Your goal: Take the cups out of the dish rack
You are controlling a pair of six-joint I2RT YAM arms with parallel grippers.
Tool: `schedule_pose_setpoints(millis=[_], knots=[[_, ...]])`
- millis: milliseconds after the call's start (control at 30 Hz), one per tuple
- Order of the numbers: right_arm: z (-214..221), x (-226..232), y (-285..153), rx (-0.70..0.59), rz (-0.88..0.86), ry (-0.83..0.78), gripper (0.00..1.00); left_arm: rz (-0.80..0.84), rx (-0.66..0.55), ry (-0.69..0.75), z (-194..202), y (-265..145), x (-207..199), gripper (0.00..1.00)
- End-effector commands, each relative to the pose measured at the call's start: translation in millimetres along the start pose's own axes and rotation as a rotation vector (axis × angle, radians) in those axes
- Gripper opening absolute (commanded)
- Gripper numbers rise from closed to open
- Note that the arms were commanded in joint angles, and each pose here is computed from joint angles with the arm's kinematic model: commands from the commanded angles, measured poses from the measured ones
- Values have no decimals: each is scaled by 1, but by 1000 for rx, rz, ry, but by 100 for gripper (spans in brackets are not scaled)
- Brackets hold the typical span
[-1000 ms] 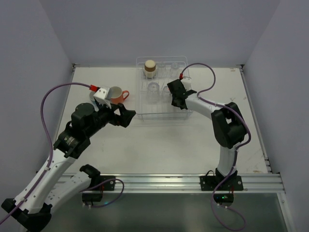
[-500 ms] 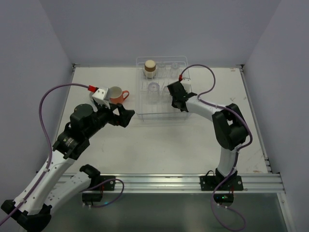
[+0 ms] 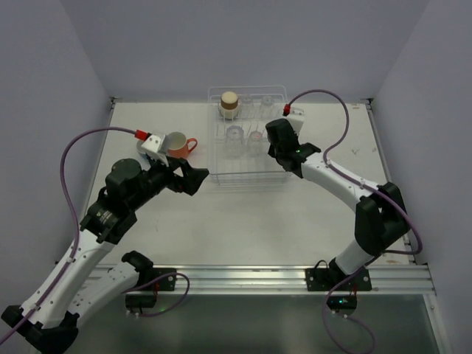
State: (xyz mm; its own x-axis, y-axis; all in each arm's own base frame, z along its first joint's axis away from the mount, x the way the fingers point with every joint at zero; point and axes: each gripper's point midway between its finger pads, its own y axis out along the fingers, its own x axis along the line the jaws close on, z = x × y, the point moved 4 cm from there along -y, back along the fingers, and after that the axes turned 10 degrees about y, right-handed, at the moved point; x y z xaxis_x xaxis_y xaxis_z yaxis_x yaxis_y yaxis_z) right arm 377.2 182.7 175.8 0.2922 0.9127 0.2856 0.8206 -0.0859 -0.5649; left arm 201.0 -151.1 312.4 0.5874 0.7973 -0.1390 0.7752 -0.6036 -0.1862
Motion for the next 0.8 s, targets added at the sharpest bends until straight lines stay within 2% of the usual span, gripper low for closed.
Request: schedule_pose_setpoints(millis=[0, 167, 200, 267, 300, 367, 400, 433, 533, 767], knots=[[-37, 8, -25, -128, -55, 72, 0, 66, -74, -17, -17, 2, -11, 99], [-51, 15, -65, -131, -232, 158, 0, 150, -97, -79, -22, 9, -24, 90], [-57, 22, -74, -149, -294, 193, 0, 168, -123, -89, -26, 11, -26, 85], [-60, 28, -98, -134, -430, 240, 0, 222, -113, -176, -17, 17, -34, 77], [-66, 33, -107, -143, -487, 269, 0, 266, -188, -191, -28, 19, -39, 72], [-67, 41, -123, -109, -589, 308, 0, 341, -195, -291, -23, 22, -48, 69], [-71, 43, -135, -121, -645, 329, 0, 376, -229, -311, -23, 26, -51, 69], [-73, 46, -142, -114, -686, 358, 0, 403, -215, -365, -20, 32, -54, 69], [-72, 51, -168, -77, -833, 408, 0, 479, -227, -408, -24, 42, -61, 71], [-61, 59, -212, 40, -1112, 474, 0, 523, -261, -398, -42, 64, -71, 86]])
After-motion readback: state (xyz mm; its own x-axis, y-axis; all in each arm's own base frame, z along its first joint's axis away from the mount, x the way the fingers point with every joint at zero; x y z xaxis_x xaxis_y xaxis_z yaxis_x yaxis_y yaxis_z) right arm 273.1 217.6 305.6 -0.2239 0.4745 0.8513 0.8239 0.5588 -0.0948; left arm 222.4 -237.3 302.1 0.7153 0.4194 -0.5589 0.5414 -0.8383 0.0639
